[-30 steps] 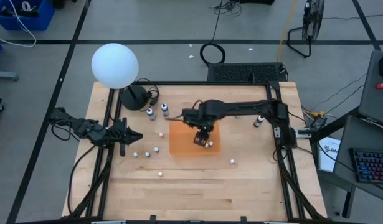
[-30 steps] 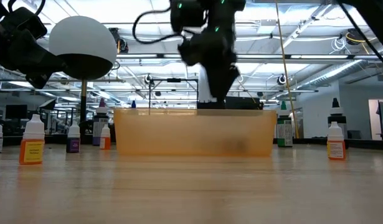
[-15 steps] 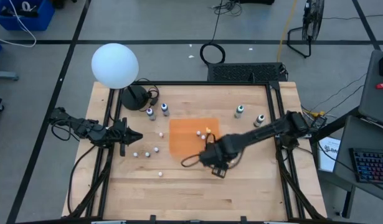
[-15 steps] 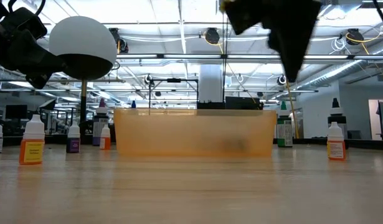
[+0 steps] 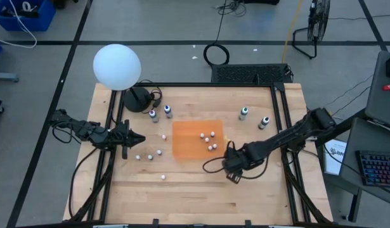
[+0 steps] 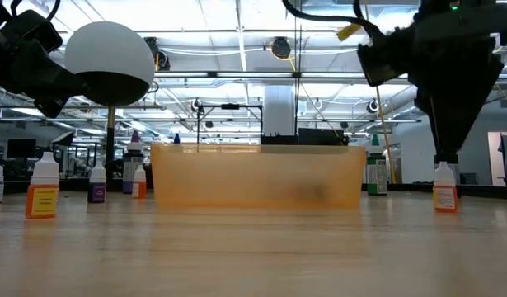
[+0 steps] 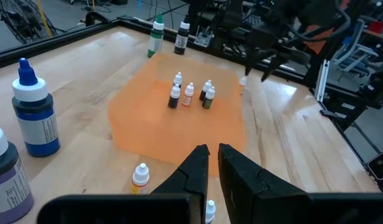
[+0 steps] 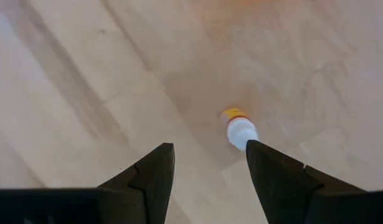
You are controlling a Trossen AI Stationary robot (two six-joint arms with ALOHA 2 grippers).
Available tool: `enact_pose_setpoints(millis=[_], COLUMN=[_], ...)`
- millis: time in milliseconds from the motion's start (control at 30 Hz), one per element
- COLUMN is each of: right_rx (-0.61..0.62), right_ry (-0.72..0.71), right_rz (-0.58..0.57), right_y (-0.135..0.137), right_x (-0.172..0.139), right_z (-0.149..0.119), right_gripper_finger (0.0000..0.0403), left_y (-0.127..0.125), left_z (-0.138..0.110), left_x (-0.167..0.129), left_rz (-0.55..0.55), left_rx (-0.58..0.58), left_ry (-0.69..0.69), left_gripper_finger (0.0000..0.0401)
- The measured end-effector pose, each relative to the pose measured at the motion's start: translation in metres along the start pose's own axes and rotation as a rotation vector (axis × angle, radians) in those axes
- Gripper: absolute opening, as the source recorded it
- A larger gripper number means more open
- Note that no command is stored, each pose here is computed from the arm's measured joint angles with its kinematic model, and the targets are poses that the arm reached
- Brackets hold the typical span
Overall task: Pick & Place food coloring
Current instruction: Put the small orange food coloring bottle into the orange bin
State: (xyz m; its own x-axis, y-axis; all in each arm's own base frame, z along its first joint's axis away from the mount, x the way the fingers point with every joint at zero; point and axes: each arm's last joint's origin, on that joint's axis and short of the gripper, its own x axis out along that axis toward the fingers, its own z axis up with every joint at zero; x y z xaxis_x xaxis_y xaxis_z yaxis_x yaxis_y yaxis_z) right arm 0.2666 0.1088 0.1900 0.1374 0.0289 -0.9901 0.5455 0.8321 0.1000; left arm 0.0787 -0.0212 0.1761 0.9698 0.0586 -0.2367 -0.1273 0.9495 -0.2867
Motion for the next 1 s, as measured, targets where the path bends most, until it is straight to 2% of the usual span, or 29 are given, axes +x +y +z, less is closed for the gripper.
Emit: enact_pose_setpoints(millis=[200, 300, 533, 600, 733, 833, 1000], right_rx=[0.061, 0.071, 0.074, 0.069, -0.021, -0.131, -0.312], right_ry=[-0.053, -0.033, -0.061, -0.107, -0.209, -0.325, -0.456], right_rz=[0.047, 0.048, 0.103, 0.158, 0.273, 0.368, 0.356], right_y=[-0.02, -0.026, -0.023, -0.017, 0.0, 0.017, 0.036], right_x=[0.008, 0.017, 0.015, 0.013, 0.009, 0.004, 0.003], right_z=[-0.006, -0.008, -0.004, -0.001, 0.001, -0.001, -0.019], right_gripper_finger=[0.0187, 0.0187, 0.0187, 0.0187, 0.0187, 0.0187, 0.0187], left_y=[0.0, 0.0, 0.0, 0.0, 0.0, 0.0, 0.0], left_z=[0.0, 0.0, 0.0, 0.0, 0.0, 0.0, 0.0], left_x=[0.0, 0.0, 0.0, 0.0, 0.0, 0.0, 0.0], left_rz=[-0.001, 0.0, 0.001, 0.001, 0.001, 0.0, 0.0], left_rx=[0.0, 0.0, 0.002, 0.002, 0.001, 0.001, 0.001], left_ry=[0.001, 0.0, 0.004, 0.003, 0.003, 0.001, 0.002], left_gripper_finger=[0.0042, 0.0042, 0.0042, 0.0042, 0.0042, 0.0042, 0.0042])
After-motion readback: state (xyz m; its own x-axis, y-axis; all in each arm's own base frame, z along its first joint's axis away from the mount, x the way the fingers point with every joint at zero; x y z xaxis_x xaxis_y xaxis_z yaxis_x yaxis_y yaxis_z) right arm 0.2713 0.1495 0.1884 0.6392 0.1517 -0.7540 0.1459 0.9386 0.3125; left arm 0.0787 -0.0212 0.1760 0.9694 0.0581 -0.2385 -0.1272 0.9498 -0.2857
